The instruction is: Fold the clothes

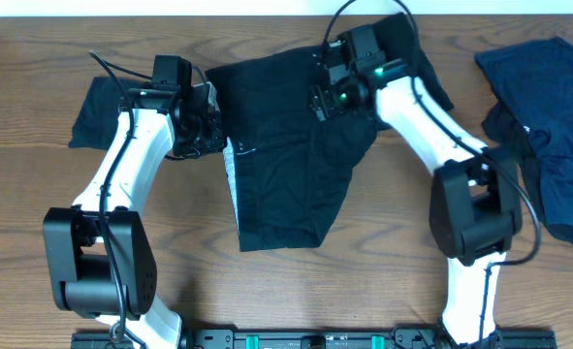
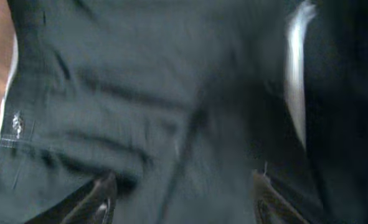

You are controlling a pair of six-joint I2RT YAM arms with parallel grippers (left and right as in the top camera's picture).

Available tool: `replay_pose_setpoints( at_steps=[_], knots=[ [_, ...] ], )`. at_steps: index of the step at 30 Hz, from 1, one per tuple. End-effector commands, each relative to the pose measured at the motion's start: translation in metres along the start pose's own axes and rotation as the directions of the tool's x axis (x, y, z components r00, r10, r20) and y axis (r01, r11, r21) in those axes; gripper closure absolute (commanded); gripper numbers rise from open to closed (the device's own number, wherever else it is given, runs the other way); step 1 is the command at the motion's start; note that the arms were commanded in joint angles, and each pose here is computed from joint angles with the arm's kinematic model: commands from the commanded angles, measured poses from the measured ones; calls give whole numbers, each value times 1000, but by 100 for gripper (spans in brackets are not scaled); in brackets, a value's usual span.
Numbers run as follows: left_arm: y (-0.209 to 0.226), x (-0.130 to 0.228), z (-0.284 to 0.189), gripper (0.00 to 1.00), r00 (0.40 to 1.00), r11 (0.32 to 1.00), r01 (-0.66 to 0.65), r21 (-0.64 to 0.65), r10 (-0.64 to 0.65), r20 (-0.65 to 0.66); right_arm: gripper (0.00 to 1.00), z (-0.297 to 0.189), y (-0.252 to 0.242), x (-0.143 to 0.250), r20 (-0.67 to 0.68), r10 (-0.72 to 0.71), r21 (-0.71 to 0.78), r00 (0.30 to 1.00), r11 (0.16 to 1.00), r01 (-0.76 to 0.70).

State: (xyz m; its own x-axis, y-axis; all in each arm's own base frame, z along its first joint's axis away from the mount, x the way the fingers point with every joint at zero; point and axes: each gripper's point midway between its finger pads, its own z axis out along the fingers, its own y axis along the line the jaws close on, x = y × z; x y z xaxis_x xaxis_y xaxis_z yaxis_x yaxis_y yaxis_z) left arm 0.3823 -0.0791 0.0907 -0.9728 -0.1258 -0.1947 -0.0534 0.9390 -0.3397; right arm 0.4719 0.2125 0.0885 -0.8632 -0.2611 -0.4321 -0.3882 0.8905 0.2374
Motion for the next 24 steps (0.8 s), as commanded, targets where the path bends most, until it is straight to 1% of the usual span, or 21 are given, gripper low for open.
replay_pose_setpoints(
  at_steps=[1,5,7,9,11,16,18,21,24],
  knots=[
    [2,0,-5,85,1000,1000,-5,-16,5,12,38,-59,-19,-13,48,32,30,998,999,-33],
    [2,-1,-5,85,1000,1000,-6,-15,6,15,57,-76,-56,34,-115,155,70,981,987,-147],
    [2,-2,-5,85,1000,1000,-7,-15,7,18,62,-78,-67,56,-185,162,53,969,987,-154],
    [2,-2,-5,85,1000,1000,-7,-14,7,20,62,-76,-70,71,-222,133,-26,966,989,-142],
    [2,-3,-5,85,1000,1000,-8,-14,8,22,60,-74,-69,82,-226,91,-125,970,985,-122],
    [2,-3,-5,85,1000,1000,-9,-13,9,25,57,-52,-85,107,-219,132,-169,967,971,-171],
    [2,-4,-5,84,1000,1000,-9,-13,9,26,56,-40,-85,112,-193,132,-210,972,963,-172],
    [2,-4,-5,85,1000,1000,-9,-13,10,26,56,-27,-74,113,-120,102,-309,988,942,-135],
    [2,-4,-5,85,1000,1000,-9,-13,9,26,55,-14,-76,116,-70,87,-317,994,942,-104]
  ],
)
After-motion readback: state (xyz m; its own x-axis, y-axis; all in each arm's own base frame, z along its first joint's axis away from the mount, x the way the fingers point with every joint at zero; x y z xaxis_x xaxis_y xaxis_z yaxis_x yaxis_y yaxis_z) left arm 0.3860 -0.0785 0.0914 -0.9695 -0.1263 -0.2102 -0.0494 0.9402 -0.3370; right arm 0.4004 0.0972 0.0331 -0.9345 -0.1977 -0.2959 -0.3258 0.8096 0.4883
